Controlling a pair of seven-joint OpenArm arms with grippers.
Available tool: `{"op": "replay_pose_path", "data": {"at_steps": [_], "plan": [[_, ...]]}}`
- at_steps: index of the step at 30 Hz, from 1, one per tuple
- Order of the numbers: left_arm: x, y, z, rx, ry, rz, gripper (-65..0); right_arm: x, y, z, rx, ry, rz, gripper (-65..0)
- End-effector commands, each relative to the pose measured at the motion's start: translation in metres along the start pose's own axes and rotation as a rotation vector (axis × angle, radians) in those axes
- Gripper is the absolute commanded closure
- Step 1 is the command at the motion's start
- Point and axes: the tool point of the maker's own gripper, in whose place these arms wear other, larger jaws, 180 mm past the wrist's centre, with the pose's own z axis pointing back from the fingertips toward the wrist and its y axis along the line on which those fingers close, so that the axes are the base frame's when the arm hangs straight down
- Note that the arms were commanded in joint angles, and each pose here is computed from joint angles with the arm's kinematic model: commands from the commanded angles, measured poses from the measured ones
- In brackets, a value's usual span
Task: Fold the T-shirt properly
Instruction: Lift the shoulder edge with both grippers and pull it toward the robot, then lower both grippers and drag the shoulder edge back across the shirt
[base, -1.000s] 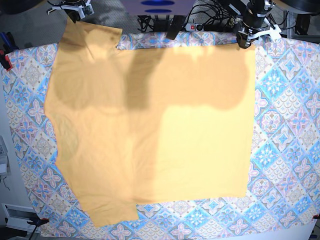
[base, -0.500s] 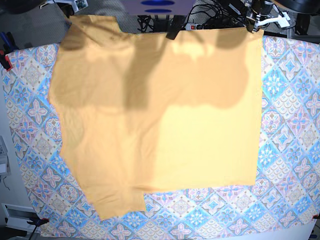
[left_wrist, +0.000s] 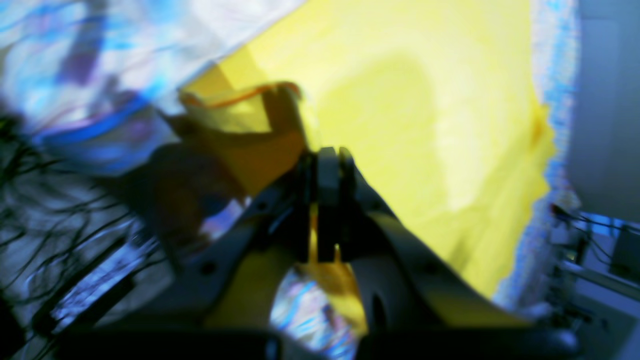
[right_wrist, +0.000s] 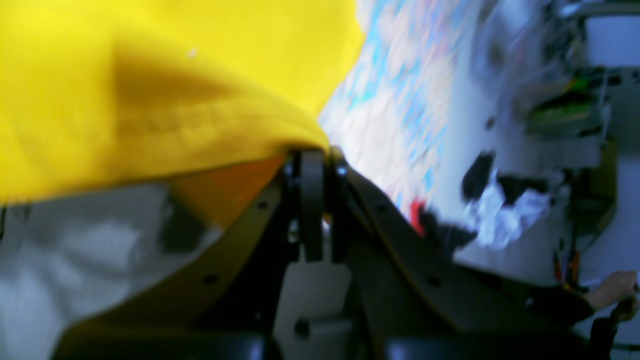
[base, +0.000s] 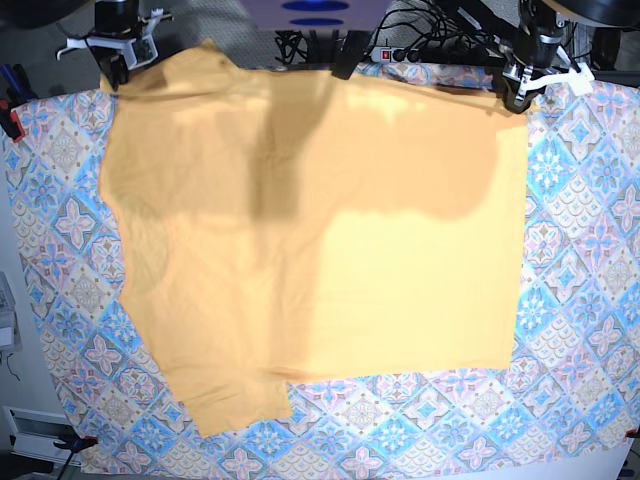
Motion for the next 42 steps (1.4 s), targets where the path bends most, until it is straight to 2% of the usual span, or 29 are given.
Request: {"op": "replay_pose_path", "data": {"at_steps": [1,15,21,27,34,42], "plan": [[0.009,-0.011,-0.002,-0.033,-0.025,-0.013,0.0,0.007,-0.010,-0.002,-0.031,-0.029,0.007,0.0],[0.056,-0.099,-0.054,-0.254,-0.145,0.003,0.0,0.087,-0.062,-0.077,-0.234,-0.230,-0.075,0.0],[0.066,-0.103,-0.074,-0.243,-0.173,-0.036,0.0,0.108,-0.056,-0.108,-0.230,-0.267,-0.094,0.0],[0.075,-0.107,-0.095,-0.240,-0.191,-0.009,0.0,0.110,-0.038,-0.139,-0.193,-0.247,-0.089,0.0],[0.083,-0.104,-0.115,-0.220,-0.197,0.023,0.0,0.106,-0.042,-0.170,-0.204,-0.213,-0.086,0.0],[0.061,-0.108,-0.122,-0.218,-0.148,-0.019,0.0,0.119,-0.052,-0.196,-0.226,-0.214,-0.096,-0.2]]}}
